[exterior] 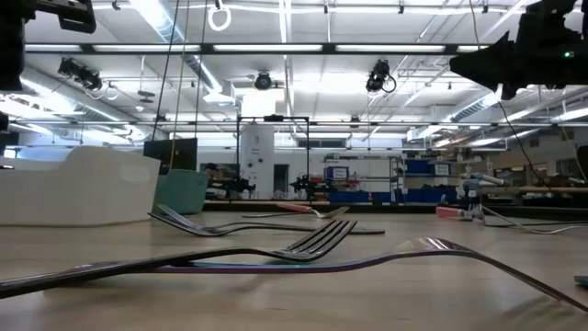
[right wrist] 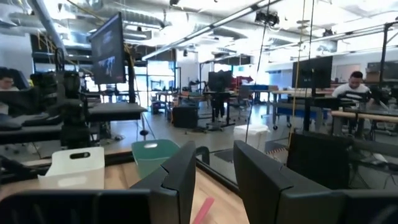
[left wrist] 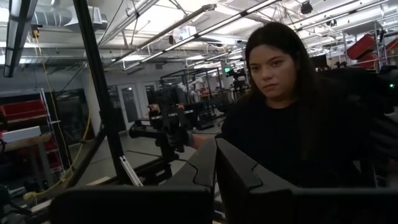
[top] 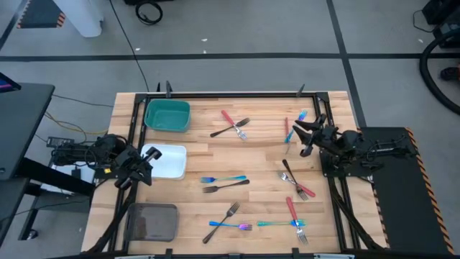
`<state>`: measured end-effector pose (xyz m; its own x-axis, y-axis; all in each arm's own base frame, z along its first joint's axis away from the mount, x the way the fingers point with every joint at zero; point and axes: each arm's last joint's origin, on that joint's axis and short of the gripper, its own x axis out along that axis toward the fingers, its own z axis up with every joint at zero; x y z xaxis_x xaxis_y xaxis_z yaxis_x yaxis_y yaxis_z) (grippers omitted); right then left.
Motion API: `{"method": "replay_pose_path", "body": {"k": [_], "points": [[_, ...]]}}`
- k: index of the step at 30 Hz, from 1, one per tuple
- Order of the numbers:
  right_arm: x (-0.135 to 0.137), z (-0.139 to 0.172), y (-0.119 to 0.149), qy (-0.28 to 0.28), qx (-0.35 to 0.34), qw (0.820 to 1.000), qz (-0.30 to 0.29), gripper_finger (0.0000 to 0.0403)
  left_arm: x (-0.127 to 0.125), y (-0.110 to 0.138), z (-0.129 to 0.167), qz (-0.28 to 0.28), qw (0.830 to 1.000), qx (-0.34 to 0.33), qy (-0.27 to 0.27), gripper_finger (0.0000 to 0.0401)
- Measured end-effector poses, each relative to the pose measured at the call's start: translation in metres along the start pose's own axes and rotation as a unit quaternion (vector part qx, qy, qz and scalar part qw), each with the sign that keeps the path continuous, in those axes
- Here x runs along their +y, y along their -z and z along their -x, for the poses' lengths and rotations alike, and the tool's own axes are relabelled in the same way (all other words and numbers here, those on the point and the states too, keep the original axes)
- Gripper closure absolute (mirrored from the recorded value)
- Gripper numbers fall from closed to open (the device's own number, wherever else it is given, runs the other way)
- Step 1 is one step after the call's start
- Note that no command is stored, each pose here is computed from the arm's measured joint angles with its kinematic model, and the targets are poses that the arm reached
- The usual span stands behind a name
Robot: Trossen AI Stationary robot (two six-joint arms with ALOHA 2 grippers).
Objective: Sort silverware by color (type)
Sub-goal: Put the blue fork into the white bin
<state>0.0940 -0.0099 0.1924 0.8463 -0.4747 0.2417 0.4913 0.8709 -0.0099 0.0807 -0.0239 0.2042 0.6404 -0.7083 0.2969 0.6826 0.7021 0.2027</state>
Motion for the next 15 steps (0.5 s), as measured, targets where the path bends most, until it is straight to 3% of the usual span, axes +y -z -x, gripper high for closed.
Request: {"method": "replay_pose_path", "body": {"k": [9,15], "points": [[-0.0016,0.0001,0.0010,0.029,0.009,0.999,0.013,0.0285,0.0000,-0.0002,0.0000,0.006,1.000,-0.001,-0.001,0.0380],[-0.0033,0.0002,-0.0006,0.055,0.004,0.998,0.008,0.0285,0.0034,-0.0011,0.0002,0.008,0.998,-0.009,-0.060,0.0380]]}}
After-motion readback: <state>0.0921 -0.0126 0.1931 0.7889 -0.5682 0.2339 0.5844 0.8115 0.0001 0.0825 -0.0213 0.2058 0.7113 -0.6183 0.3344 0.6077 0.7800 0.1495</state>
